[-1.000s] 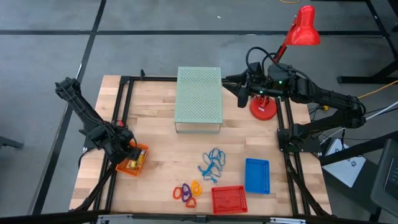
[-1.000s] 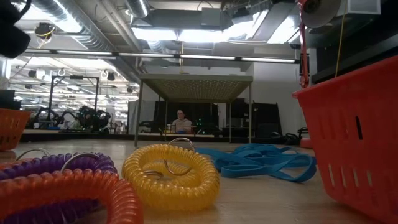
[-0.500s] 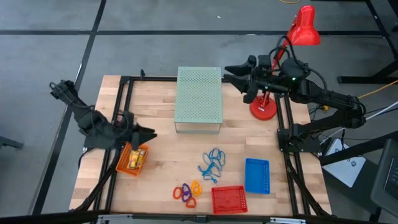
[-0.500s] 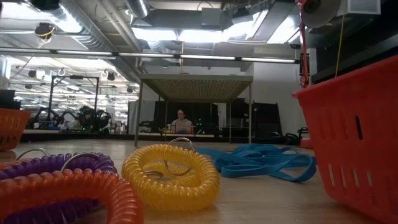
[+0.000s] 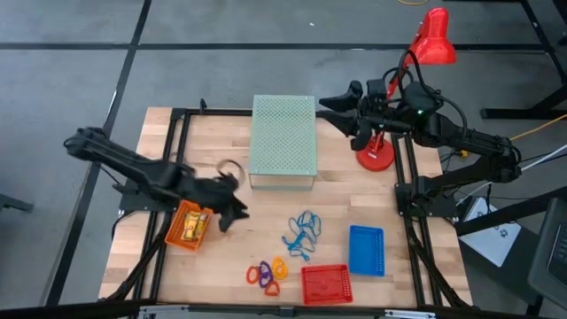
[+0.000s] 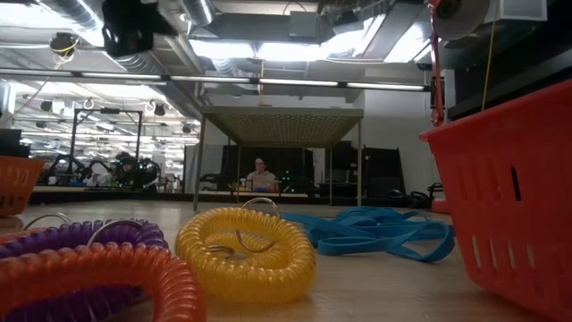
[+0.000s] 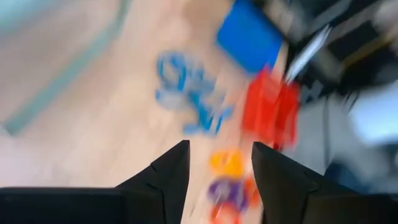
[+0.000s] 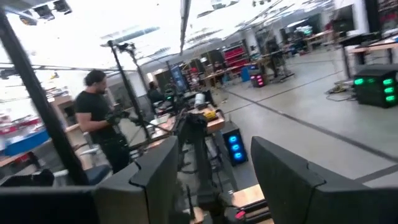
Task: Pick & Place Office Desk Supplies
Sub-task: Put the red coil keychain into the red bin
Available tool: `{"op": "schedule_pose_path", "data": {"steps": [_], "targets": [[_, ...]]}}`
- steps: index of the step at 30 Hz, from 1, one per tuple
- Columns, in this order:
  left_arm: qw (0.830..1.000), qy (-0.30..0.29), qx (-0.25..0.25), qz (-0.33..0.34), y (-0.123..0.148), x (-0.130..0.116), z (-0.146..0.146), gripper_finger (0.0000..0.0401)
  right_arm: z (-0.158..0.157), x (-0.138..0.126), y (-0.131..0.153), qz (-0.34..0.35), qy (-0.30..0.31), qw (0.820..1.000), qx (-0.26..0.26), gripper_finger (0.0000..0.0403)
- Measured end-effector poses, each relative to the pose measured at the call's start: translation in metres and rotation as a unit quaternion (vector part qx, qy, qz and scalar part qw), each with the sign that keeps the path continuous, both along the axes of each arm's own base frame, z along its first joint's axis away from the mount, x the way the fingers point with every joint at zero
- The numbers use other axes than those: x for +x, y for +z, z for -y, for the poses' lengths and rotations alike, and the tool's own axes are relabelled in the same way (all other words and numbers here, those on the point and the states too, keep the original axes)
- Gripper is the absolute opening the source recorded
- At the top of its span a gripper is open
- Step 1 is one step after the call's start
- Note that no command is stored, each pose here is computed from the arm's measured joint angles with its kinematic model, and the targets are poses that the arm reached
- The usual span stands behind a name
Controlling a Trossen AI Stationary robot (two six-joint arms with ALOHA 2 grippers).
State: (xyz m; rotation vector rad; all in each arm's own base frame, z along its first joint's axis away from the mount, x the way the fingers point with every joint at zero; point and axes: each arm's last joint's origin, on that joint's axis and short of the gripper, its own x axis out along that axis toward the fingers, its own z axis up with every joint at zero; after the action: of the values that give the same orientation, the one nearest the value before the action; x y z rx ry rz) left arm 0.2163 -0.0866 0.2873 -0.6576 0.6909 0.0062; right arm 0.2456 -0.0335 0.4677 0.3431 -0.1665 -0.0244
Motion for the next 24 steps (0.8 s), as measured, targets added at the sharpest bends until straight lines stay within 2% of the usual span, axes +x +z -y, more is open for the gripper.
{"op": "schedule_pose_path", "data": {"steps": [3, 7, 12, 18, 24], "targets": [[0.993, -0.073, 0.045, -0.076, -0.007, 0.021, 0.009, 0.0164, -0.001, 0.000, 0.000, -0.001, 0.017, 1.000, 0.008, 0.0206], [0.972, -0.145, 0.118, -0.143, -0.011, 0.047, 0.020, 0.0166, -0.001, 0.000, -0.002, -0.009, 0.024, 1.000, 0.007, 0.0206], [0.950, -0.200, 0.186, -0.151, -0.014, 0.078, 0.033, 0.0166, -0.003, 0.001, -0.004, -0.023, 0.051, 0.998, 0.004, 0.0206], [0.931, -0.250, 0.207, -0.166, -0.029, 0.098, 0.064, 0.0166, -0.004, 0.000, -0.007, -0.039, 0.097, 0.994, -0.009, 0.0206], [0.907, -0.296, 0.214, -0.211, -0.059, 0.103, 0.106, 0.0166, -0.002, -0.001, -0.012, -0.063, 0.142, 0.988, -0.018, 0.0206]]}}
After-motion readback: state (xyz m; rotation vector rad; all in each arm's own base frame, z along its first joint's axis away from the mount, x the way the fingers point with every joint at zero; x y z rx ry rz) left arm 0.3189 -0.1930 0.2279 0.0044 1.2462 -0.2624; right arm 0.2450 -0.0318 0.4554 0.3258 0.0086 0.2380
